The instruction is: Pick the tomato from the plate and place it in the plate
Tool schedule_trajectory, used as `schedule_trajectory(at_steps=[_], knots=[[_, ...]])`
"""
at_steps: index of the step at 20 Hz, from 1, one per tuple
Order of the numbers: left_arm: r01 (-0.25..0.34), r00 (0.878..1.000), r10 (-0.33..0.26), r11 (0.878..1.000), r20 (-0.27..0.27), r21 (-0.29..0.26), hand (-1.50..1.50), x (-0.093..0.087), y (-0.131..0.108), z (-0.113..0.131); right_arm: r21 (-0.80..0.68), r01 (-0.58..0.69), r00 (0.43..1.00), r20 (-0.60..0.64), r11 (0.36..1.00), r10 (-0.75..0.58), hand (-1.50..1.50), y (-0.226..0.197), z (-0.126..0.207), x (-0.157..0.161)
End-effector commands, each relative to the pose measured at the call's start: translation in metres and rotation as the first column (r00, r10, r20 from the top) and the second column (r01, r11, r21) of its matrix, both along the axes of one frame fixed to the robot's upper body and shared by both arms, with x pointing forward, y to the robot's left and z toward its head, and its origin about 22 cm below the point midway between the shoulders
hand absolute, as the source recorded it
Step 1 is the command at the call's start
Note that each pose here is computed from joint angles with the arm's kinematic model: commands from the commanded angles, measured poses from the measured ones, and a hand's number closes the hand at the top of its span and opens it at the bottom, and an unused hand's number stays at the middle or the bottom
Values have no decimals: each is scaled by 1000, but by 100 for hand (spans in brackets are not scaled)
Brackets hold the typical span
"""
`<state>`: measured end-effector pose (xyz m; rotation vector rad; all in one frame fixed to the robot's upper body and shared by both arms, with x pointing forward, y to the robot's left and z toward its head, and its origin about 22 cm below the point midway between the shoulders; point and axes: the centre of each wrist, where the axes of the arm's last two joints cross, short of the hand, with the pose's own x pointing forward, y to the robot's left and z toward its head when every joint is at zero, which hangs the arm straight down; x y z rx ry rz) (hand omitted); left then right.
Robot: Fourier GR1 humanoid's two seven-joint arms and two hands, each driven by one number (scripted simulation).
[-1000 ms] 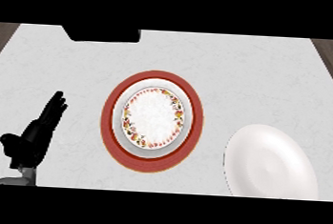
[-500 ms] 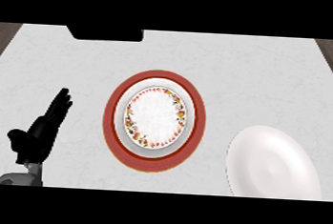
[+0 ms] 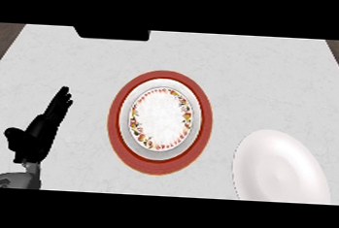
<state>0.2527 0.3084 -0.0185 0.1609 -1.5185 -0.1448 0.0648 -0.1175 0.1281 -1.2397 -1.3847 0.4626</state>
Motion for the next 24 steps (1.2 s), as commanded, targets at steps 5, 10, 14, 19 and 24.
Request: schedule_trajectory(at_steps=[5,10,14,19,24], knots=[[29,1000,-29,1000,0,-4,0,-2,-3,1,-47,-40,999,24,998,41,150,30,14,33],[34,999,-34,999,14,-10,0,11,-8,-3,17,-91,996,-2,996,91,150,46,-1,55],[54,998,-55,998,18,9,0,16,-2,11,44,-101,995,-4,994,101,150,47,-5,74],[72,997,-73,997,28,6,0,16,-16,9,66,-112,993,-34,991,115,150,48,-9,88],[65,998,-65,998,17,-6,0,14,-15,7,217,-52,998,50,975,42,150,35,0,91]])
